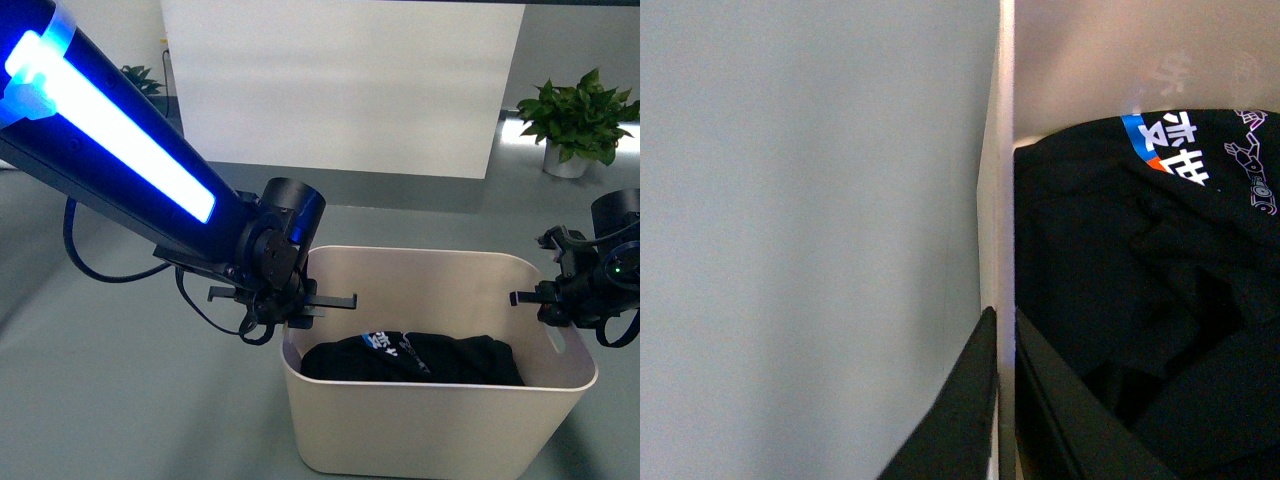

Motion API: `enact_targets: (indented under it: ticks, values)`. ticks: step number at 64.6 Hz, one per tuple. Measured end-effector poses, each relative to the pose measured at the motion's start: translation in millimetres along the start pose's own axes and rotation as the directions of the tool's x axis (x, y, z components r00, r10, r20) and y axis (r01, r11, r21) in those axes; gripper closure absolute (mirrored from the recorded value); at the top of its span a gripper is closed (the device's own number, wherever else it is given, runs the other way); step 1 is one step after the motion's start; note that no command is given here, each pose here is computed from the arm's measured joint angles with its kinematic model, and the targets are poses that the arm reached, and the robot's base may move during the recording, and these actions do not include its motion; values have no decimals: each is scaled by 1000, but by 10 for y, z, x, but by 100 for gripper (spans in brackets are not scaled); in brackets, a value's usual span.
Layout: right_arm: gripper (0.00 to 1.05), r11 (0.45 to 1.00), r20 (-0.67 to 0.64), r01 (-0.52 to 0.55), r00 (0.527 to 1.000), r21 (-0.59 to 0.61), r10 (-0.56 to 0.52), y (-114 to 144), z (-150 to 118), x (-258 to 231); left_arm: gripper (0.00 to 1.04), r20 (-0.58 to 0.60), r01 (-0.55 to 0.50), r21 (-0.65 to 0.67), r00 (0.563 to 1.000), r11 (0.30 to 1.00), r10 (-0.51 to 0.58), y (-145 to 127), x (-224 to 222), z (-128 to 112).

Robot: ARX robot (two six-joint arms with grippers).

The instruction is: Move hamper under clothes hanger

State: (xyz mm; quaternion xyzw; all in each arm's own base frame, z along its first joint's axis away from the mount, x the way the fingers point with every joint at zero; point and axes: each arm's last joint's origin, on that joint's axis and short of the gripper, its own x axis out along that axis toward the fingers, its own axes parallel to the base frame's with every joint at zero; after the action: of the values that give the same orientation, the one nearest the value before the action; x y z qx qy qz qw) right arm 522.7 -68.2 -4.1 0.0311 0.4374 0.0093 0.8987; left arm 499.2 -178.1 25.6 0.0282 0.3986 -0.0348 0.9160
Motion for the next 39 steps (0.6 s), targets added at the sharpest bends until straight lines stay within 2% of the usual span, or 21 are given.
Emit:
enact_targets:
  ticks: [6, 12, 17, 20, 35, 39]
  values:
    - [83, 1000, 15, 16, 1000, -9, -16, 4, 14, 4, 74, 24, 3, -8, 1000, 1000, -3, 5, -15, 80]
    - [70, 1000, 36, 23, 999, -10, -22, 6, 23, 7, 61, 36, 3, -10, 999, 1000, -3, 4, -15, 90]
    - [53, 1000, 52, 23, 998, -10, -23, 12, -13, -7, 43, 55, 7, -12, 998, 1000, -6, 4, -19, 73]
    - [46, 1000, 59, 17, 998, -4, -17, 19, -25, -33, 36, 61, 7, -8, 998, 1000, -6, -1, -43, 71]
    - [14, 1000, 149, -28, 988, 3, 27, 69, 60, -341, 5, 172, 8, 29, 985, 1000, -12, -38, -323, 193]
    - [8, 999, 184, -36, 982, -1, 36, 83, 114, -455, 6, 204, 14, 32, 979, 999, -20, -51, -422, 242]
